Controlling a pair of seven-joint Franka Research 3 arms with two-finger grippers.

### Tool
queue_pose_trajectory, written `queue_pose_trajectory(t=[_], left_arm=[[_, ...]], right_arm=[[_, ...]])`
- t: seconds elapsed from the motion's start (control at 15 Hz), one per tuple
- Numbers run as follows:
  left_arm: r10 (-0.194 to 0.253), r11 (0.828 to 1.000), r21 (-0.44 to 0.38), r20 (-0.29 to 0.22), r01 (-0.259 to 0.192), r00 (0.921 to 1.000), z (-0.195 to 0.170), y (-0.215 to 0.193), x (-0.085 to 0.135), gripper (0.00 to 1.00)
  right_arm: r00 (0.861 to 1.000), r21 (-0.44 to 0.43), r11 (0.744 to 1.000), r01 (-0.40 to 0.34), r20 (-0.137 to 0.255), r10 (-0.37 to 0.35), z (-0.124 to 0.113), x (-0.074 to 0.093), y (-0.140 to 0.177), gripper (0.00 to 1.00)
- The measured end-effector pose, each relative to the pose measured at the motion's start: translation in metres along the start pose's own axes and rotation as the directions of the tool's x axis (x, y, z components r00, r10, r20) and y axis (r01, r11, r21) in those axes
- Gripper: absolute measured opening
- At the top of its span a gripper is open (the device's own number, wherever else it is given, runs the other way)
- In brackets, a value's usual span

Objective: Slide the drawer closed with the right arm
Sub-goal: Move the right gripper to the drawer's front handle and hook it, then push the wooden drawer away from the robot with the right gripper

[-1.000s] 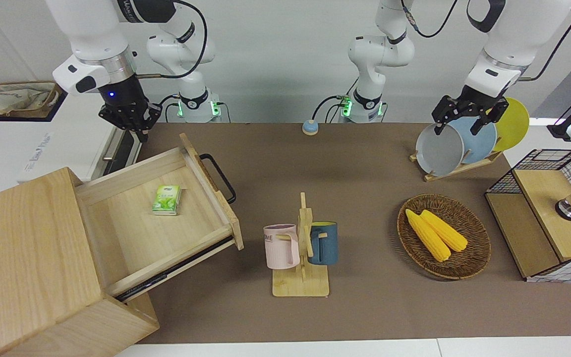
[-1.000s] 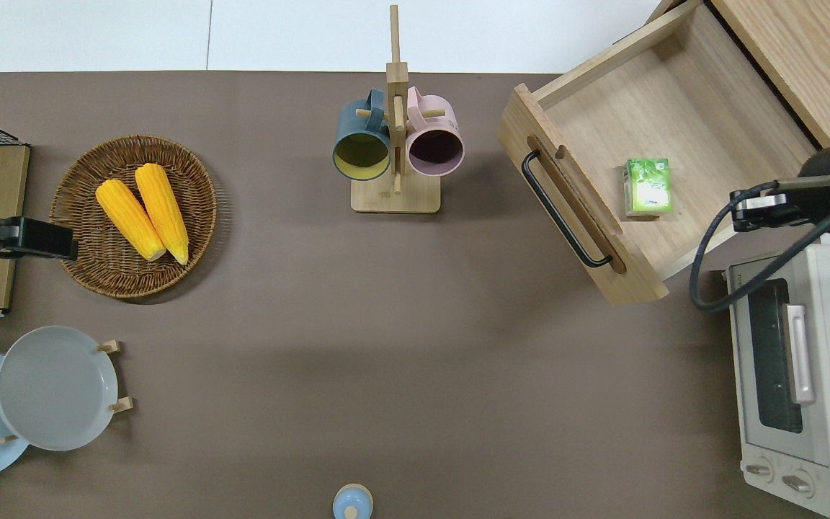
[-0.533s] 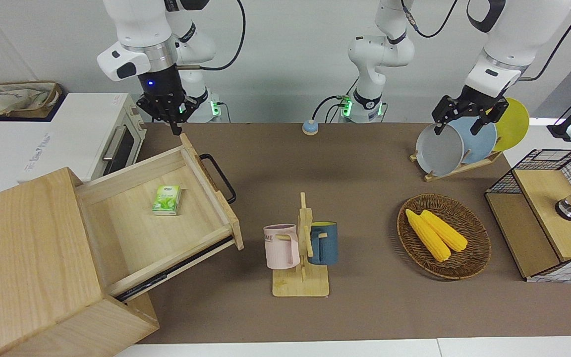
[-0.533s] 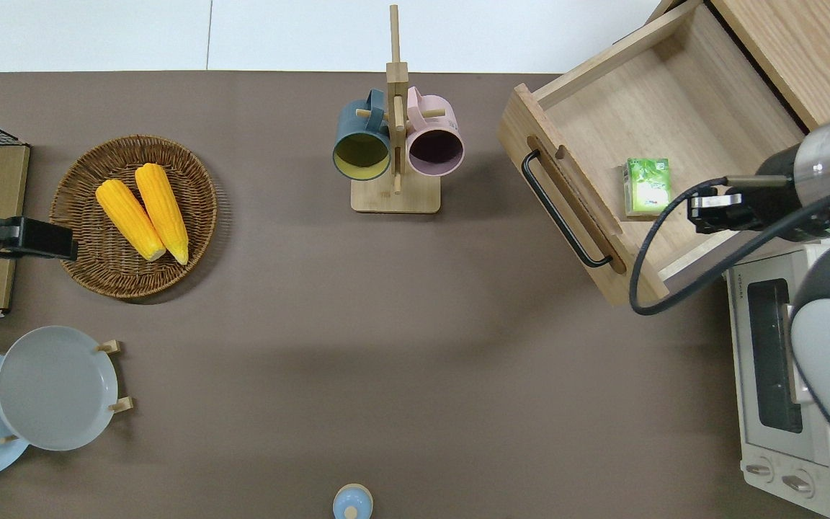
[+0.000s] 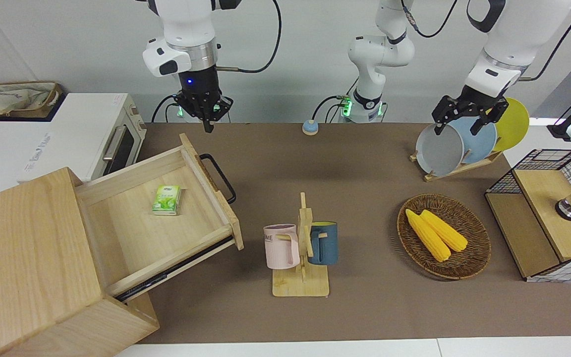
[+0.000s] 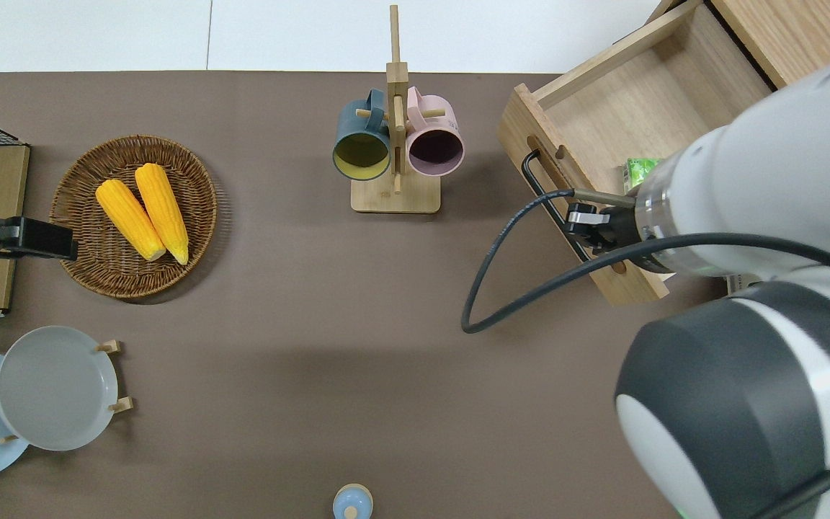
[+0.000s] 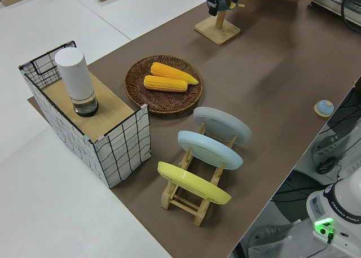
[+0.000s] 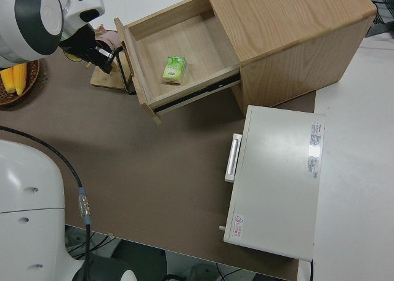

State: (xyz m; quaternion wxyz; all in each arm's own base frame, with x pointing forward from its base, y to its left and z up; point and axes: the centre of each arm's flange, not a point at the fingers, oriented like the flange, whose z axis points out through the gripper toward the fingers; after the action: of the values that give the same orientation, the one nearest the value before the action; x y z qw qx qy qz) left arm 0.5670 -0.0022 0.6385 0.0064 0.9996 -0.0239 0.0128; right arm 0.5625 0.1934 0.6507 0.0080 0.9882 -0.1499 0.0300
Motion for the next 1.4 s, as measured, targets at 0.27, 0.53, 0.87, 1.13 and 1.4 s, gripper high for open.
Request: queue_pose_trajectory(t=[0.27, 0.53, 0.87, 1.13, 1.4], left_arm=[[0.000, 1.000, 0.000, 0.000, 0.000, 1.0000, 0.000, 0.000, 0.000, 1.00], [0.000, 1.000, 0.000, 0.000, 0.000, 1.0000, 0.000, 0.000, 0.000, 1.00], [0.000, 1.000, 0.000, 0.000, 0.000, 1.0000, 0.000, 0.000, 0.000, 1.00], [0.000, 1.000, 0.000, 0.000, 0.000, 1.0000, 0.000, 0.000, 0.000, 1.00], [0.000, 1.000, 0.000, 0.000, 0.000, 1.0000, 0.000, 0.000, 0.000, 1.00]], right_arm=[[0.993, -0.001, 0.993, -0.120, -0.003, 0.120, 0.016, -0.013, -0.038, 0.01], [0.970, -0.009, 0.969, -0.245, 0.004, 0.245, 0.039, -0.018, -0.065, 0.01], [0.920, -0.039, 0.919, -0.392, 0.019, 0.392, 0.074, -0.016, -0.087, 0.01], [0.863, -0.065, 0.862, -0.503, 0.024, 0.505, 0.099, -0.009, -0.094, 0.01], [0.807, -0.087, 0.806, -0.586, 0.038, 0.590, 0.124, 0.001, -0.095, 0.01]])
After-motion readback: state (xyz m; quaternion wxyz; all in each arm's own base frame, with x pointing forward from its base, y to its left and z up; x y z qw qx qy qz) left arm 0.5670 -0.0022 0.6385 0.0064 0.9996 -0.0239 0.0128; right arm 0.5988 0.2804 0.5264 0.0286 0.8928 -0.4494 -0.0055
